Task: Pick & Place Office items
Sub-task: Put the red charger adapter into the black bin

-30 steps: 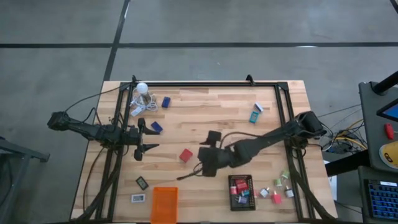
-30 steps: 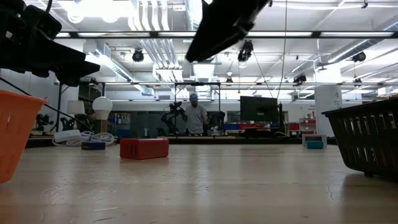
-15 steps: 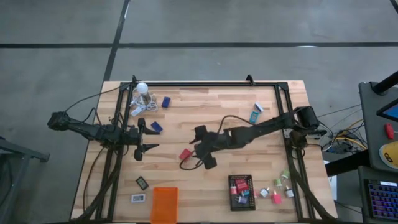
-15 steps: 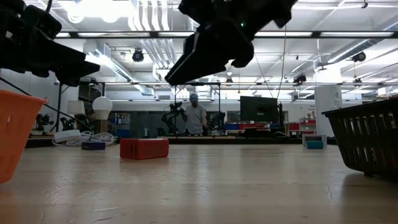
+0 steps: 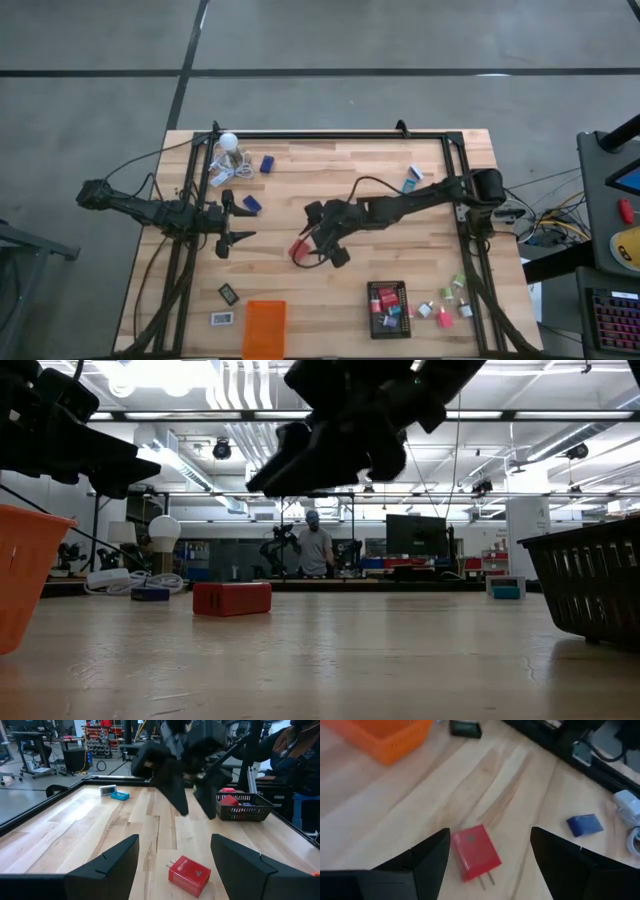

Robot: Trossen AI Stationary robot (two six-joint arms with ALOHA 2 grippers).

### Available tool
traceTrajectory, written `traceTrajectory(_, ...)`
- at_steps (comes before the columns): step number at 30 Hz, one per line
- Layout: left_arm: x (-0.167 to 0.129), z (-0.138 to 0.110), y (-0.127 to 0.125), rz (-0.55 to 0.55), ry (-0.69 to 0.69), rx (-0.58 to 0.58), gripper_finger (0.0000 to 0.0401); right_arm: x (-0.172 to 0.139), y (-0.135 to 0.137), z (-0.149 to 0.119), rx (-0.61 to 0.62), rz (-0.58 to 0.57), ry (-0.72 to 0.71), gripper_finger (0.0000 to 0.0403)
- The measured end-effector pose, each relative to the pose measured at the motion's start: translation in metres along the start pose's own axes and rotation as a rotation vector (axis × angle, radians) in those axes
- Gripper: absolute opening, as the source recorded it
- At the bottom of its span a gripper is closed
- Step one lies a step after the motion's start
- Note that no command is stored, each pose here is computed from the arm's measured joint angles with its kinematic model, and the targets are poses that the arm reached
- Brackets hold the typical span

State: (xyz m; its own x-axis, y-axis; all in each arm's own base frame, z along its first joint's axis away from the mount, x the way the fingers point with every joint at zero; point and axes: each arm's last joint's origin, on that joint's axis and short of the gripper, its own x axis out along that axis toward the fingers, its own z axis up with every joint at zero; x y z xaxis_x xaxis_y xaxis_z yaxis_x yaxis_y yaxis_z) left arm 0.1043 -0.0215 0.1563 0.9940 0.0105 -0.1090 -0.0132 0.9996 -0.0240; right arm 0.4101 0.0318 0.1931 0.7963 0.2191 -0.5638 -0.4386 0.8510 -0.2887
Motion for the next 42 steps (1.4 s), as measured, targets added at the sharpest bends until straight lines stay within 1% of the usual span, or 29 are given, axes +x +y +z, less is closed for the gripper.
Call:
traceTrajectory(7, 0.000, 0.000, 0.000, -0.001, 0.004, 0.002, 0.0252, 0.019, -0.003, -0.014, -0.068, -0.018, -0.009, 0.0269)
traceTrajectory(12, 0.001, -0.001, 0.000, -0.001, 0.018, 0.006, 0.0252, 0.037, -0.004, -0.026, -0.070, -0.004, 0.023, 0.0264)
traceTrajectory(14, 0.001, -0.001, 0.000, -0.002, 0.013, 0.004, 0.0252, 0.044, -0.006, -0.025, -0.078, -0.004, 0.005, 0.0262)
traceTrajectory(16, 0.001, -0.002, 0.000, -0.002, 0.028, 0.009, 0.0252, 0.048, -0.007, -0.030, -0.071, 0.027, 0.016, 0.0260)
traceTrajectory(18, 0.001, -0.002, 0.000, -0.003, 0.020, 0.006, 0.0252, 0.052, -0.011, -0.029, -0.079, 0.037, -0.004, 0.0258)
traceTrajectory(25, 0.002, -0.003, -0.001, -0.003, 0.038, 0.011, 0.0252, 0.055, -0.019, -0.034, -0.060, 0.116, -0.045, 0.0257)
traceTrajectory(32, 0.003, -0.004, -0.001, -0.002, 0.052, 0.015, 0.0252, 0.063, -0.020, -0.037, -0.058, 0.134, -0.034, 0.0254)
traceTrajectory(42, 0.004, -0.006, -0.001, 0.001, 0.066, 0.019, 0.0252, 0.063, -0.019, -0.040, -0.053, 0.139, -0.021, 0.0249)
